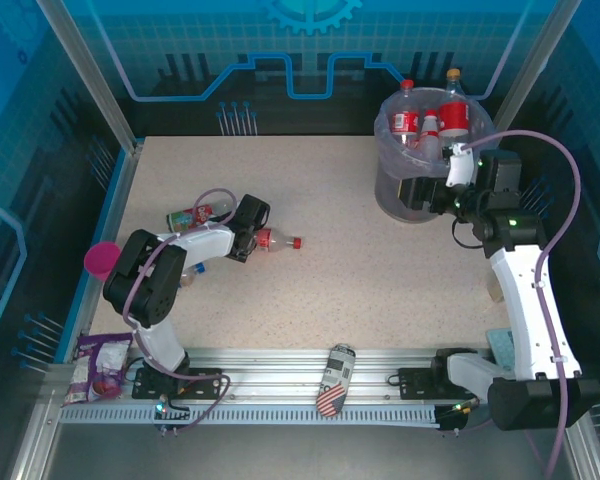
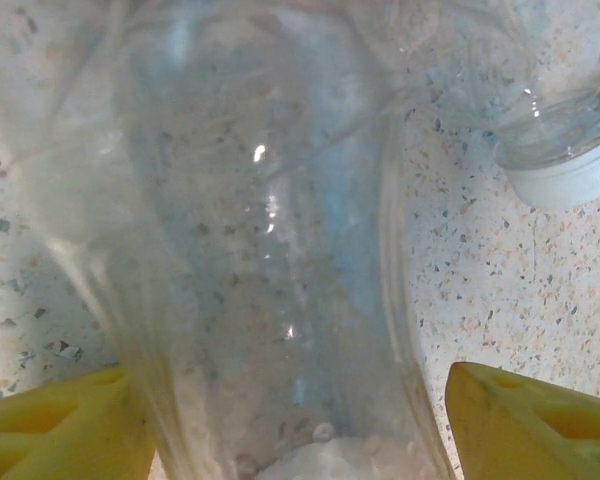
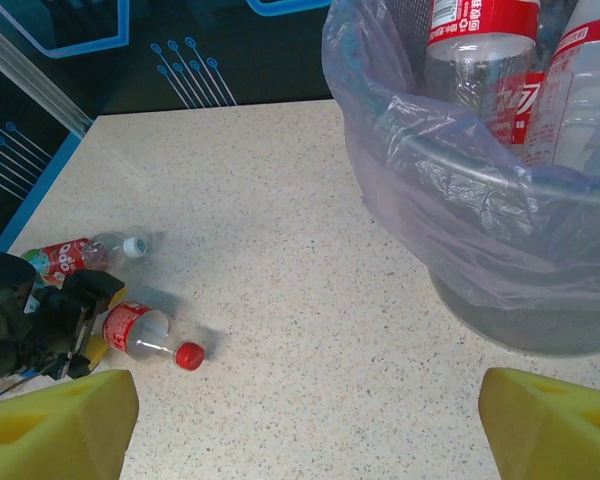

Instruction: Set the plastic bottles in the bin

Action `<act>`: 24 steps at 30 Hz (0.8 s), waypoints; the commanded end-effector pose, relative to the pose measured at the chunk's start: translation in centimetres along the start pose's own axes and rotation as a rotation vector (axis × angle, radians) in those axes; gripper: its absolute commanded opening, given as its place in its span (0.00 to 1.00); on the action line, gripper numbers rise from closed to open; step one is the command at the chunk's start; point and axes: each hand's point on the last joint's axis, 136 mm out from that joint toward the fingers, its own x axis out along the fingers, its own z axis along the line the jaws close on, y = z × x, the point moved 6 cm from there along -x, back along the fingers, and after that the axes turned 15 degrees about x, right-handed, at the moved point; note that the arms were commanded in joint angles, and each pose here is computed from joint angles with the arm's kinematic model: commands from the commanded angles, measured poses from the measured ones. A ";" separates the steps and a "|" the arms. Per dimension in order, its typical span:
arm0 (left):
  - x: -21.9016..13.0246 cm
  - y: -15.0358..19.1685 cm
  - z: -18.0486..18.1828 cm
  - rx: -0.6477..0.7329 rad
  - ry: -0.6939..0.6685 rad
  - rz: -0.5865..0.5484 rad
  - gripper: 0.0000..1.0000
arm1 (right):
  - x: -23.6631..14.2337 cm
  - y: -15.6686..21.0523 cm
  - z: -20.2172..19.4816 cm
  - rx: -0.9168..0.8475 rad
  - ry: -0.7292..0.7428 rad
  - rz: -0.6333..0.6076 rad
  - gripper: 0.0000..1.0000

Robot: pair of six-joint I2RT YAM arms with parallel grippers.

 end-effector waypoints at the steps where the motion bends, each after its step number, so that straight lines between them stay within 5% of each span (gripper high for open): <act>1: 0.2 0.3 1.0 0.020 -0.019 0.028 0.70 | -1.1 0.6 0.9 -0.001 -0.038 0.001 0.89; 11: -2.5 1.5 -0.1 0.132 0.122 0.097 0.64 | -2.4 3.6 3.3 -0.034 -0.108 0.062 0.89; 18: -6.0 2.6 -2.9 0.413 0.371 0.161 0.63 | -0.9 6.2 4.5 -0.039 -0.142 0.144 0.89; 24: -9.6 3.9 -5.4 0.762 0.770 0.158 0.60 | 1.0 8.6 5.3 -0.023 -0.148 0.227 0.89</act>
